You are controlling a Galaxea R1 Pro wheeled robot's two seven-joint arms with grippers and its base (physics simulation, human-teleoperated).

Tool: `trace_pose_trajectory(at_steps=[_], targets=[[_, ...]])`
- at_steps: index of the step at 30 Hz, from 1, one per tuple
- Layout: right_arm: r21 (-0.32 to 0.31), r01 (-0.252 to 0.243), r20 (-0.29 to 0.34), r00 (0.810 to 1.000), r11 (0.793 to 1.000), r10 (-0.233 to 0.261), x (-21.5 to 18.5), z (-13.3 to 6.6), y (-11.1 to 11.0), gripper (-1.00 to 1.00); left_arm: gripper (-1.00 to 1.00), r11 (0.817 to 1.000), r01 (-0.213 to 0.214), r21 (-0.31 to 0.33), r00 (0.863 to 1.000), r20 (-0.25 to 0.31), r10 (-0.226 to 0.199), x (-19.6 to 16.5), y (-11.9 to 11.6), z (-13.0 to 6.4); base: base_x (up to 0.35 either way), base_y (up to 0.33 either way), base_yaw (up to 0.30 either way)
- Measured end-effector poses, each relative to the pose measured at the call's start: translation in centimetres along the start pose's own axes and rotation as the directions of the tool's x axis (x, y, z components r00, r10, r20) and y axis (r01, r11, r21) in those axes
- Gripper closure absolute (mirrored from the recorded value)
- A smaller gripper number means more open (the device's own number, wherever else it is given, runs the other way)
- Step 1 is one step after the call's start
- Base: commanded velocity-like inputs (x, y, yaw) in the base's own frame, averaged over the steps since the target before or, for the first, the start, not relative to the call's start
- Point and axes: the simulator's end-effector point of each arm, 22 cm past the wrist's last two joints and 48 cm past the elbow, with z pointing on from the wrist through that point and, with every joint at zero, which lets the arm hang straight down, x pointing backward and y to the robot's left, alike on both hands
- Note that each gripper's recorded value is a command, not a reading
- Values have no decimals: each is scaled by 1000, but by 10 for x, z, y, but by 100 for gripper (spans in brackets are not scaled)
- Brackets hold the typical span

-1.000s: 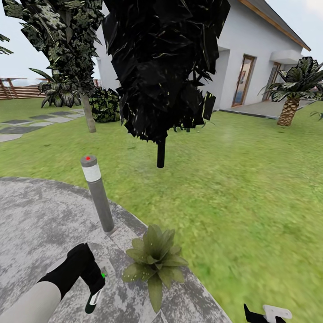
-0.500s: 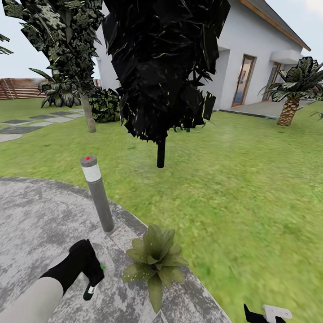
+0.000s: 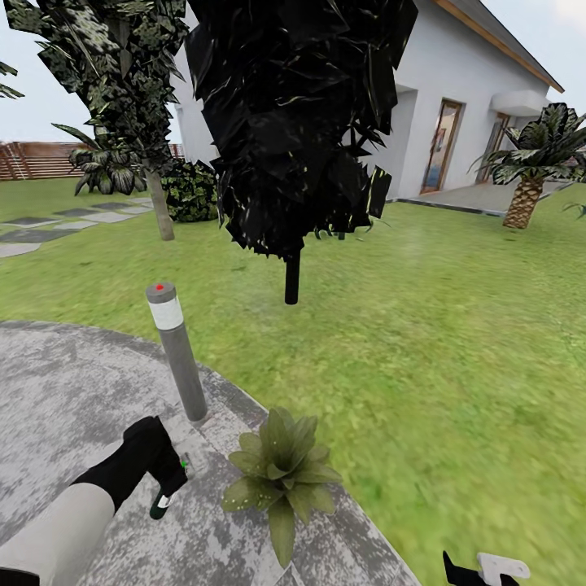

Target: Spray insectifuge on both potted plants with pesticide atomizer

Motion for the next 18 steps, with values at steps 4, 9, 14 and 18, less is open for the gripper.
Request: trace_pose_trajectory(at_steps=[4,9,14,18], targets=[[1,-1,0,1000,1000,1,0,0,0,-100,100,1000,13,-10,1000,-23,-13,18,10,0,0,0,-4],[1,-1,0,1000,1000,1,0,0,0,-100,100,1000,14,-8,1000,-27,-14,22,10,2,0,0,-151],[1,-1,0,1000,1000,1,0,0,0,-100,100,1000,9,-10,1000,-8,-9,9,8,-2,0,0,-48],[0,-1,0,1000,1000,1,0,0,0,-100,100,1000,10,-14,1000,-3,-10,6,10,-4,0,0,-2]])
